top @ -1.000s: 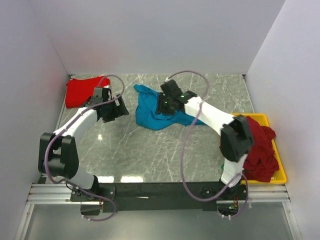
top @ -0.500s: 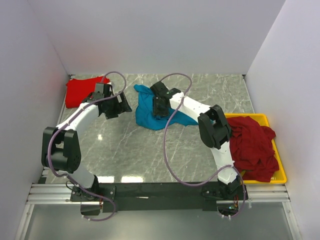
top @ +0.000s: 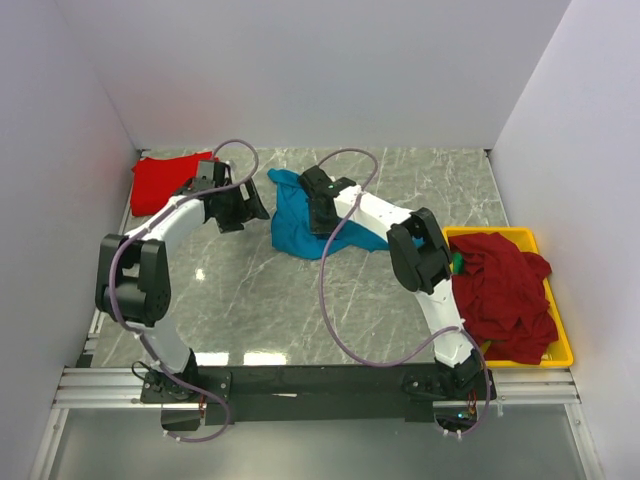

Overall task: Fold and stack the t-shirts
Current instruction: Flatten the tshirt out

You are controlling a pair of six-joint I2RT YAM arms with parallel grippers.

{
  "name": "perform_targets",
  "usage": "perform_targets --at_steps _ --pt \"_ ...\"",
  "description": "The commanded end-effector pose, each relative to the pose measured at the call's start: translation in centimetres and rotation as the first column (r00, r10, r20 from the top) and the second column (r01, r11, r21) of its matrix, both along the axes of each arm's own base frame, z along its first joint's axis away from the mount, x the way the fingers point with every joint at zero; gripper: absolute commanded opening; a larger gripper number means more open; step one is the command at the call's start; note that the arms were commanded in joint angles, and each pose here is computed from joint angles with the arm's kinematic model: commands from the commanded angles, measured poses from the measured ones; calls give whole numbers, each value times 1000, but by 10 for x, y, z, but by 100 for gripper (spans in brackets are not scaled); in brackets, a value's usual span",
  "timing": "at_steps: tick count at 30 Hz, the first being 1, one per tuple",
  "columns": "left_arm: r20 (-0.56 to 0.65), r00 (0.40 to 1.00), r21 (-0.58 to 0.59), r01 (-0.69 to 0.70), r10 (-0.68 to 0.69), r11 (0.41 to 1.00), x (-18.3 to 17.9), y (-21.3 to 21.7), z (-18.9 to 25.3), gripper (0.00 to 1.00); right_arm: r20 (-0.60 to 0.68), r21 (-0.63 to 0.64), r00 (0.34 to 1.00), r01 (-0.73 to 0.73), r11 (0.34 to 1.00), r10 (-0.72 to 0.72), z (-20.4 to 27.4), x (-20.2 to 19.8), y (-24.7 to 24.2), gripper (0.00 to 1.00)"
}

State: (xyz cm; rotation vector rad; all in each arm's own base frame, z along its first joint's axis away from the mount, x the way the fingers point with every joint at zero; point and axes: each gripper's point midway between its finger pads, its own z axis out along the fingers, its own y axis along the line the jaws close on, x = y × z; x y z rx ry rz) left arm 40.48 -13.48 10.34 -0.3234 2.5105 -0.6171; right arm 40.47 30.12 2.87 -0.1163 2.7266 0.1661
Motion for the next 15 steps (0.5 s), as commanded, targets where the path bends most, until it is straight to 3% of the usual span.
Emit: perform_targets --at_steps 1,5,11,15 --pt "57 998 -35 31 -29 999 21 -10 12 88 72 -20 997 34 999 -32 28 15 -13 0" --pt "50 998 -40 32 -30 999 32 -13 6 86 101 -33 992 80 996 -76 53 4 -41 0" --pt "76 997 -56 36 -32 998 60 -24 14 85 179 25 976 122 992 -124 118 -47 -81 0" --pt "92 995 -50 39 -34 998 80 -28 20 84 113 22 986 118 993 -120 108 -91 -101 0"
